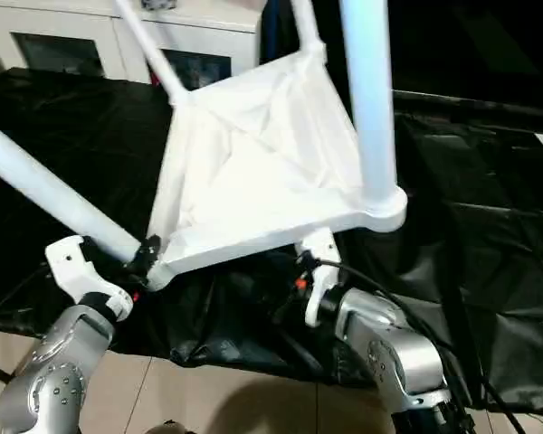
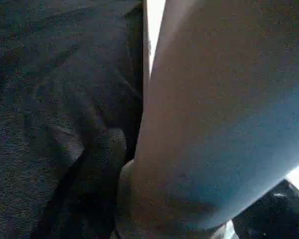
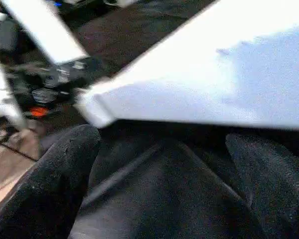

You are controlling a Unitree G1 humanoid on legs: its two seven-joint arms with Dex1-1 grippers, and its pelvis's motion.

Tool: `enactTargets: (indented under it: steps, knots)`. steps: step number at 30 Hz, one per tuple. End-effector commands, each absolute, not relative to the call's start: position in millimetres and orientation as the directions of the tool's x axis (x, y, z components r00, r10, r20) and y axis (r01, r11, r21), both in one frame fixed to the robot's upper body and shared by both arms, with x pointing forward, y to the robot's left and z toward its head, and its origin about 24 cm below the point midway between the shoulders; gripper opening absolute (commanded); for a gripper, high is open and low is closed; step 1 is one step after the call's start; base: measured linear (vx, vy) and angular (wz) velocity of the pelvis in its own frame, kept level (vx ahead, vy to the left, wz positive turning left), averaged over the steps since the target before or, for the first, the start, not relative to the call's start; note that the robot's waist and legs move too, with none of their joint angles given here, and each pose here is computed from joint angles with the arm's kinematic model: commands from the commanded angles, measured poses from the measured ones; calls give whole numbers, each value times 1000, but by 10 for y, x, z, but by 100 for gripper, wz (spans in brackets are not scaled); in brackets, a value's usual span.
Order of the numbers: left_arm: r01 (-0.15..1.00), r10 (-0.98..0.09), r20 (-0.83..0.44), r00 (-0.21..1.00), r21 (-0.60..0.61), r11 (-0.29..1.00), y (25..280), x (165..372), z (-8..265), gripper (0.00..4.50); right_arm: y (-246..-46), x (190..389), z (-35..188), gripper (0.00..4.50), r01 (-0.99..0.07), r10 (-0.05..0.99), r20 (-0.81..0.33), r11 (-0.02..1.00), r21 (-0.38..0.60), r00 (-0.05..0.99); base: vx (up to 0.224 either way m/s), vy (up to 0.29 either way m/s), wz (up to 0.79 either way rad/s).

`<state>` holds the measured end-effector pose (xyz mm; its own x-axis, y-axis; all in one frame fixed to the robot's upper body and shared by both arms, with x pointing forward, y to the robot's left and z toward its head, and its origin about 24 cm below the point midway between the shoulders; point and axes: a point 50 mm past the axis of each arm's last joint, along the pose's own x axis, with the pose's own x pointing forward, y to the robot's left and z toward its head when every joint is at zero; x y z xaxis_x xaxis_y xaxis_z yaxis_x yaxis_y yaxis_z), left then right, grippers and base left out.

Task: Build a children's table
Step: Flip table

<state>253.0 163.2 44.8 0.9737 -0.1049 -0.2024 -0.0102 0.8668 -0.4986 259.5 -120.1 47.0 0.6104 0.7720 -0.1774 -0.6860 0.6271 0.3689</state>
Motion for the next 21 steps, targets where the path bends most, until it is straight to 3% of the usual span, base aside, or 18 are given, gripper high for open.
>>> enactTargets:
  steps: [1, 4, 5, 14, 21]
  knots:
    - [45, -186, -176, 967, -599, 799, 1421, 2551, 479, 267, -1238, 2635, 488, 450, -647, 750, -161, 642, 411, 641, 0, 0, 0]
    - [45, -186, -178, 966, -596, 801, 1423, 2555, 481, 267, -1221, 2646, 480, 450, -614, 739, -149, 639, 463, 657, 0, 0, 0]
    - [44, -185, -180, 966, -591, 805, 1419, 2559, 482, 267, -1186, 2666, 501, 450, -579, 725, -103, 619, 530, 681, 0, 0, 0]
    - [38, -178, -183, 967, -586, 810, 1394, 2561, 467, 267, -1140, 2826, 636, 450, -492, 630, 63, 537, 686, 774, 0, 0, 0]
    - [42, -178, -180, 967, -580, 813, 1384, 2556, 471, 267, -1126, 2974, 580, 450, -372, 534, 5, 581, 724, 845, 0, 0, 0]
